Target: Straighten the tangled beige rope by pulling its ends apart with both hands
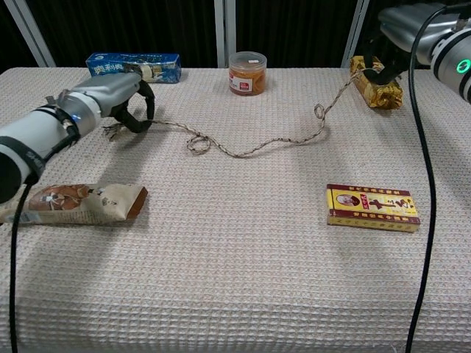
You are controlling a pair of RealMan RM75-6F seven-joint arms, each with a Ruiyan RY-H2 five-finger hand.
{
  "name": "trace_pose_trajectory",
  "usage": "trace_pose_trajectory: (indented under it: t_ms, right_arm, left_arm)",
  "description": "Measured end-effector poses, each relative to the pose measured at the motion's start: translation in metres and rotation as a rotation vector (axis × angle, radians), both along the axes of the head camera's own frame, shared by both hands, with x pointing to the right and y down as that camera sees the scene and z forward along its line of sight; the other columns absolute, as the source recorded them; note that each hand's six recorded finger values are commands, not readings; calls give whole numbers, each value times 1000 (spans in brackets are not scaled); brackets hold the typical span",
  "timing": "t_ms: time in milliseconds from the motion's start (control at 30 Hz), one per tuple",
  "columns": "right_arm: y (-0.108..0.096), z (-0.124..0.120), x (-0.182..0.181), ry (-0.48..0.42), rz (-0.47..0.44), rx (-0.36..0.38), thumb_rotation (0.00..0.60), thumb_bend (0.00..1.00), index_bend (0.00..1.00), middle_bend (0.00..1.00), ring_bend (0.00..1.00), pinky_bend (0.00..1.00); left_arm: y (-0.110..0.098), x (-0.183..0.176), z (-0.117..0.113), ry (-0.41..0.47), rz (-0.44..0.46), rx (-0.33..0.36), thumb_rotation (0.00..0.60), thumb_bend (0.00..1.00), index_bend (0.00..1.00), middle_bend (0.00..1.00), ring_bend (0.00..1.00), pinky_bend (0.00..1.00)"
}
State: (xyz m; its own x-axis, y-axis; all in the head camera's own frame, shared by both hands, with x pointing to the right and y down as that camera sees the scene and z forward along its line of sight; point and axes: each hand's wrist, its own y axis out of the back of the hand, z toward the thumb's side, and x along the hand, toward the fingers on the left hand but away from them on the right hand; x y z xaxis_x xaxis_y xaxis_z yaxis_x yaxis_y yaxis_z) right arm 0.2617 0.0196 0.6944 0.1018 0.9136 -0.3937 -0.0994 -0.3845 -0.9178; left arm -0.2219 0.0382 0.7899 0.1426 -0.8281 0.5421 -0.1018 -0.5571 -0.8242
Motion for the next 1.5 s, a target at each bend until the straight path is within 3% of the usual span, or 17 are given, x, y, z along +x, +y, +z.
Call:
trace_pose_trajectory:
  t_ms: [267, 500, 833, 1300, 1400, 1500]
  right_arm:
    - [4, -30, 57, 32, 57, 31, 600, 699, 739, 301, 29, 73]
    - [19, -25, 90, 78, 96, -13, 600, 698, 739, 299, 29, 73]
    - [35, 3, 101, 129, 91, -69, 600, 699, 739, 299, 29, 72]
    - [51, 38, 90, 108, 76, -101, 600, 690, 737, 295, 29, 65]
    - [54, 45, 87, 108, 71, -108, 600, 665, 697, 275, 29, 60]
    - [57, 50, 86, 115, 68, -118, 600, 578, 579, 241, 20, 45]
  left_arm:
    - [17, -93, -33, -23, -117, 41, 600, 469, 604, 197, 114, 161]
    - [45, -153, -47, -89, -171, 20, 600, 464, 604, 197, 114, 160]
    - [53, -169, -39, -146, -164, 3, 600, 465, 604, 197, 114, 159]
    - [49, -159, -34, -205, -65, 34, 600, 463, 583, 196, 114, 158]
    - [50, -156, -33, -197, -61, 30, 600, 462, 541, 194, 114, 157]
    - [51, -154, -33, -190, -56, 28, 600, 451, 465, 190, 114, 157]
